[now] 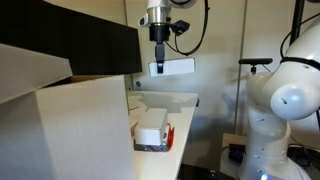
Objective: Remove the white box from the top of the storage box.
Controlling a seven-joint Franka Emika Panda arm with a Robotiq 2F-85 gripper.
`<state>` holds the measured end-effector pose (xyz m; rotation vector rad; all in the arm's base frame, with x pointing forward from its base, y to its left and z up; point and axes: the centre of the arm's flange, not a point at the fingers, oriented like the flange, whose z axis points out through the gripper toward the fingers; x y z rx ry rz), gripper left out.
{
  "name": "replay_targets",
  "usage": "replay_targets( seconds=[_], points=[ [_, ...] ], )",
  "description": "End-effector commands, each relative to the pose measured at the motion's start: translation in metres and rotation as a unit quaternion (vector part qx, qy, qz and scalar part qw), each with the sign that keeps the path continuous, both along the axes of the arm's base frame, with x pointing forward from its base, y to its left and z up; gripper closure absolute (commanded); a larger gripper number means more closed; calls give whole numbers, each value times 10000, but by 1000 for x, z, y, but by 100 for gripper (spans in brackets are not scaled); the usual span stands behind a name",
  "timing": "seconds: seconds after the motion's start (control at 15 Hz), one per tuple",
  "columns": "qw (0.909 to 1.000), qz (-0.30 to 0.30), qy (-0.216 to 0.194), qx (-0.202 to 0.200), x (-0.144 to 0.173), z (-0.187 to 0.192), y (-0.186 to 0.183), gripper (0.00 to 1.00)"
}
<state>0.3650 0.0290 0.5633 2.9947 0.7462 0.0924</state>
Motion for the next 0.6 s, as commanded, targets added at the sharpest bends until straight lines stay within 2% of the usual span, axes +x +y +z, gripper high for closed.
replay_targets(
  seconds=[0.0, 0.53],
  points=[
    [9997, 10, -214, -120, -3, -14, -43, 40],
    [9992, -63, -362, -174, 42, -32, -115, 40]
  ],
)
